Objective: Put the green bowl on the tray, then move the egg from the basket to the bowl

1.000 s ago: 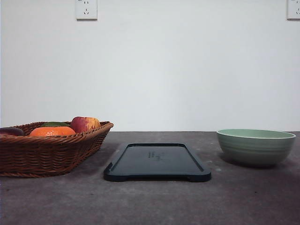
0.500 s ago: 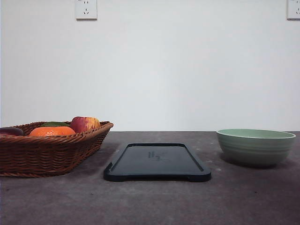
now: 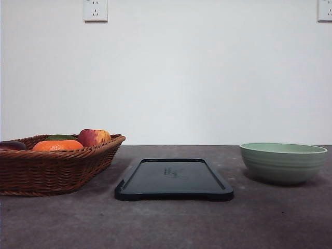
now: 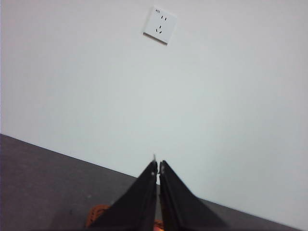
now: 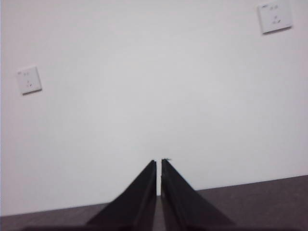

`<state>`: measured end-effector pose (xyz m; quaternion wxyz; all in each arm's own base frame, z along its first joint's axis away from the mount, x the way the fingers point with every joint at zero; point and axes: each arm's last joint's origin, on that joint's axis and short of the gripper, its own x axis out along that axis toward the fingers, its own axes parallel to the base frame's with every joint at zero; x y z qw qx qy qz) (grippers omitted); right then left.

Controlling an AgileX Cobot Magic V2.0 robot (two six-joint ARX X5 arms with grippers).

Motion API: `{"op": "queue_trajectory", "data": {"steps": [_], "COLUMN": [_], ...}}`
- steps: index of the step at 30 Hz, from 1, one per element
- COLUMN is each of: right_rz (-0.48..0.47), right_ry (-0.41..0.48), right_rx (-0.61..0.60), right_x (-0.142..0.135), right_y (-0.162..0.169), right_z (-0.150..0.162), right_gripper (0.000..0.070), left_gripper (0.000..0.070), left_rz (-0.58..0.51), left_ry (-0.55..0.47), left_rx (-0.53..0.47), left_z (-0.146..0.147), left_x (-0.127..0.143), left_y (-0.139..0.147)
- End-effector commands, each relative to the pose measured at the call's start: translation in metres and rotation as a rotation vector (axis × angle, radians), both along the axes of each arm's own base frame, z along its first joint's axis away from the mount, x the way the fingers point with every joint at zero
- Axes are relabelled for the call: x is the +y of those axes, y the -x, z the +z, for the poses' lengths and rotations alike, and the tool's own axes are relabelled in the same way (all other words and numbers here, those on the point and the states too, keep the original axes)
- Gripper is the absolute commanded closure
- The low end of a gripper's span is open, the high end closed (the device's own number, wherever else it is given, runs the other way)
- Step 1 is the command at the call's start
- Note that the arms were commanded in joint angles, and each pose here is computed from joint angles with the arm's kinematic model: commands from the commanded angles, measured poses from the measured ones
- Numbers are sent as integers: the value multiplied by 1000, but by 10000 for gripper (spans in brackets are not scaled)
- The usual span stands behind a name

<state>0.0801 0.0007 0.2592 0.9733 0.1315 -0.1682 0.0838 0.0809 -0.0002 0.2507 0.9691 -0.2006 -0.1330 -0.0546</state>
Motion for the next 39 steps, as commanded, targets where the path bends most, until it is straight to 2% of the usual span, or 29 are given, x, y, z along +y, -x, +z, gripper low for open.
{"op": "queue_trajectory", "data": {"steps": [1,7,16,29,36,39], "right_rz": [12,70,168,301,397,426], "right_ry": [19,60,133,284,391,422], "right_rx": [7,78,290,620,798,822], "right_x": [1,2,3,16,30,36], "right_y": [0,-12,-50,-122,-147,-151], "right_z": [13,46,66,42,23,17], "right_gripper": [693,693,693,693,693,693], "left_gripper": [700,700,700,700,700,700], "left_rz": [18,-2,-136,-305,-446,-486], "left_ry": [-45,-58,-182,-282,-406,-442], "left_rx": [19,113,280,623,786,828], "left_z": [11,43,80,77,68,66], "left_x": [0,0,-4,-6,-14,-19], "left_y": [1,-5,-37,-118,-147,-154]}}
